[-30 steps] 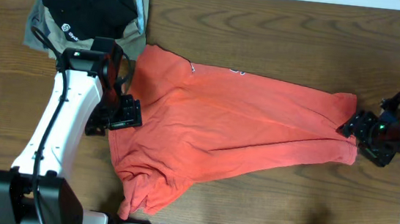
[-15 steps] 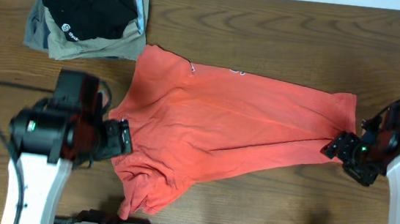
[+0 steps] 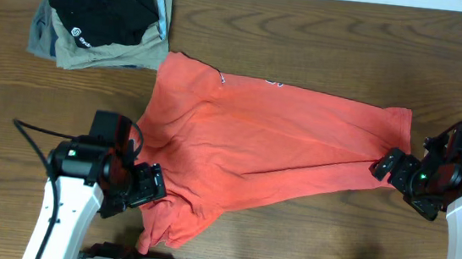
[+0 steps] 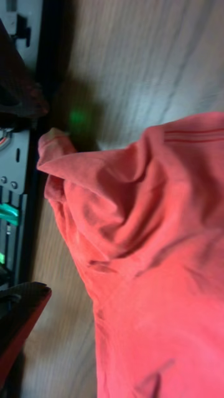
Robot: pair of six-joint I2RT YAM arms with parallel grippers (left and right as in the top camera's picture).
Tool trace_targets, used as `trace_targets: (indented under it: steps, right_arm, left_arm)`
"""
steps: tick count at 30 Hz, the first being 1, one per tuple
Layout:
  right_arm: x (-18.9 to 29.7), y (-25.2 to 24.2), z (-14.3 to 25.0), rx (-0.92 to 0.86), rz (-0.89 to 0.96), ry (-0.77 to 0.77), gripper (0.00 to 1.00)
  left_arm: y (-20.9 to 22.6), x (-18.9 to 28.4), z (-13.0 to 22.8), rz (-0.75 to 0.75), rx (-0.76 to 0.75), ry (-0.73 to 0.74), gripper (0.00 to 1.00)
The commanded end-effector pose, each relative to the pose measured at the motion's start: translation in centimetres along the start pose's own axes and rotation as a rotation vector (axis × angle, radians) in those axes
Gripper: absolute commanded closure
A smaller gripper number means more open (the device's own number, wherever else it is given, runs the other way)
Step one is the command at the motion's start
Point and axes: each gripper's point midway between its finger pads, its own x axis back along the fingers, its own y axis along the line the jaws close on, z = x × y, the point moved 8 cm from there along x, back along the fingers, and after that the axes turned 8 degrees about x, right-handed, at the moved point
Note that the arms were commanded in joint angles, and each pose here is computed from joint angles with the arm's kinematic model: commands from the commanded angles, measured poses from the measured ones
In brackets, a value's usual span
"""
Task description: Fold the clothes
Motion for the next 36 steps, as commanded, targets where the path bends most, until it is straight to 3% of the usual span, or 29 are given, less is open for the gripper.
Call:
trace_targets:
  steps: [1,26,28,33,35,36]
  right_arm:
    - [0.0,0.2,0.2,0.012,0.0,0.002,0.01]
    - [0.0,0.2,-0.2,0.025,-0.003,-0.02,0.01]
    - [0.0,0.2,-0.2,0.025,-0.003,-0.02,0.01]
    - [0.0,0.1,-0.3,0.023,0.017,-0.026,0.01]
    - [0.0,-0.5,-0.5,-0.017,0.074,-0.042,0.01]
    - [0.0,-0.7,-0.6,-0.035,0.094,-0.05,0.01]
  left_arm:
    - [-0.1,-0.8,0.0,0.002,0.047,0.051,0.14]
    - [2.1,-9.8,-1.4,-0.127,0.212,0.106,0.15]
    - [2.1,-10.0,-1.4,-0.132,0.214,0.113,0.25]
    - [2.1,-10.2,-1.5,-0.138,0.216,0.12,0.79]
    - [2.1,-10.2,-1.5,-0.138,0.216,0.12,0.94]
    - [2.1,-10.2,-1.5,-0.138,0.215,0.121,0.94]
